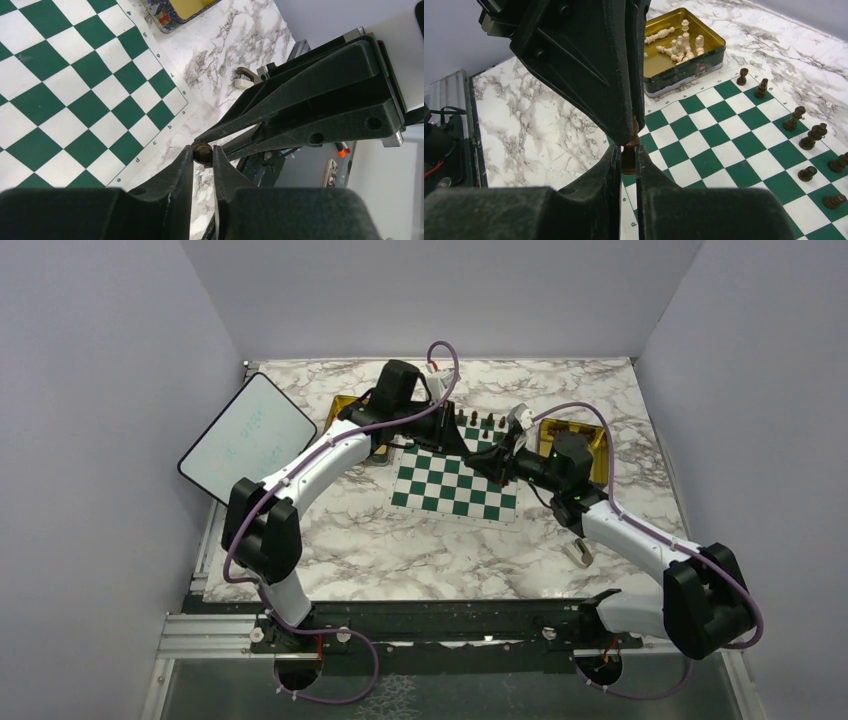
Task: Set up the chess pieces on the board
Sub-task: Place the chess piece on the chessboard.
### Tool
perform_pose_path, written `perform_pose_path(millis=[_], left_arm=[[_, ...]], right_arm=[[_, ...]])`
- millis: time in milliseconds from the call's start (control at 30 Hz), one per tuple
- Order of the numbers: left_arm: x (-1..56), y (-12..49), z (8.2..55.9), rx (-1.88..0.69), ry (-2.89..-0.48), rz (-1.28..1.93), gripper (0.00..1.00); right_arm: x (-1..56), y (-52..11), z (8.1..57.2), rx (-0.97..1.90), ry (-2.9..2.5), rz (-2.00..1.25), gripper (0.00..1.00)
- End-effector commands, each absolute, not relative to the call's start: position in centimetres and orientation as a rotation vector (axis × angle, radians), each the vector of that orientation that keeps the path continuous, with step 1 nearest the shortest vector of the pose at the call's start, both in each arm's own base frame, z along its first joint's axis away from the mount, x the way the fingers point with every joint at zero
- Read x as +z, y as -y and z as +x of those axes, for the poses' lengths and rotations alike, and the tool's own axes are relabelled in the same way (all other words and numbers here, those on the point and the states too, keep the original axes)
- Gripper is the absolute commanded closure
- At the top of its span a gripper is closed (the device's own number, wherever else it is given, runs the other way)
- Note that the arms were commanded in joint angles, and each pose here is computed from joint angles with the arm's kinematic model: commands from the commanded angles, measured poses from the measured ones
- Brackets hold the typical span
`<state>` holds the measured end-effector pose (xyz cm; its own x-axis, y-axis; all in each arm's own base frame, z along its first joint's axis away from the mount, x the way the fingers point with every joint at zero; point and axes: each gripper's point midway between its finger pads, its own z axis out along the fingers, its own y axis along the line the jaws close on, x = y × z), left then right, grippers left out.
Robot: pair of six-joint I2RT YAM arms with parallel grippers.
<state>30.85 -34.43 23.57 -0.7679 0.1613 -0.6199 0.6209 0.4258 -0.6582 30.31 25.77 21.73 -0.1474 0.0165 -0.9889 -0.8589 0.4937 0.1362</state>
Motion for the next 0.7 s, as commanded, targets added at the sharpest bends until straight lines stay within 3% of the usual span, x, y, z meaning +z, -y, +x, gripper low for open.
perform_pose_path(millis=[0,167,333,467,533,667], left_arm=[[25.1,35.2,30.9,-1.351,-2.149,0.708,0.85],[24.8,35.1,31.5,-1.309,-2.152,0.693,0.92],[23.9,34.1,34.3,-1.108,-2.162,0.619,0.92],[23.5,33.4,36.9,-0.961,-2.152,0.578,0.92],[23.2,33.1,38.5,-0.879,-2.145,0.553,0.92],[22.9,32.5,41.9,-0.721,-2.124,0.506,0.92]], right_arm=[[22.0,-26.0,30.8,0.885,-1.522,-0.764,0.84],[21.3,-25.6,31.1,0.868,-1.556,-0.740,0.75],[21.1,-24.9,31.2,0.851,-1.607,-0.671,0.44],[20.8,-24.1,30.8,0.841,-1.650,-0.602,0.13],[20.9,-23.5,30.4,0.835,-1.652,-0.567,0.04],[21.1,-22.2,30.1,0.806,-1.694,-0.465,0.00]])
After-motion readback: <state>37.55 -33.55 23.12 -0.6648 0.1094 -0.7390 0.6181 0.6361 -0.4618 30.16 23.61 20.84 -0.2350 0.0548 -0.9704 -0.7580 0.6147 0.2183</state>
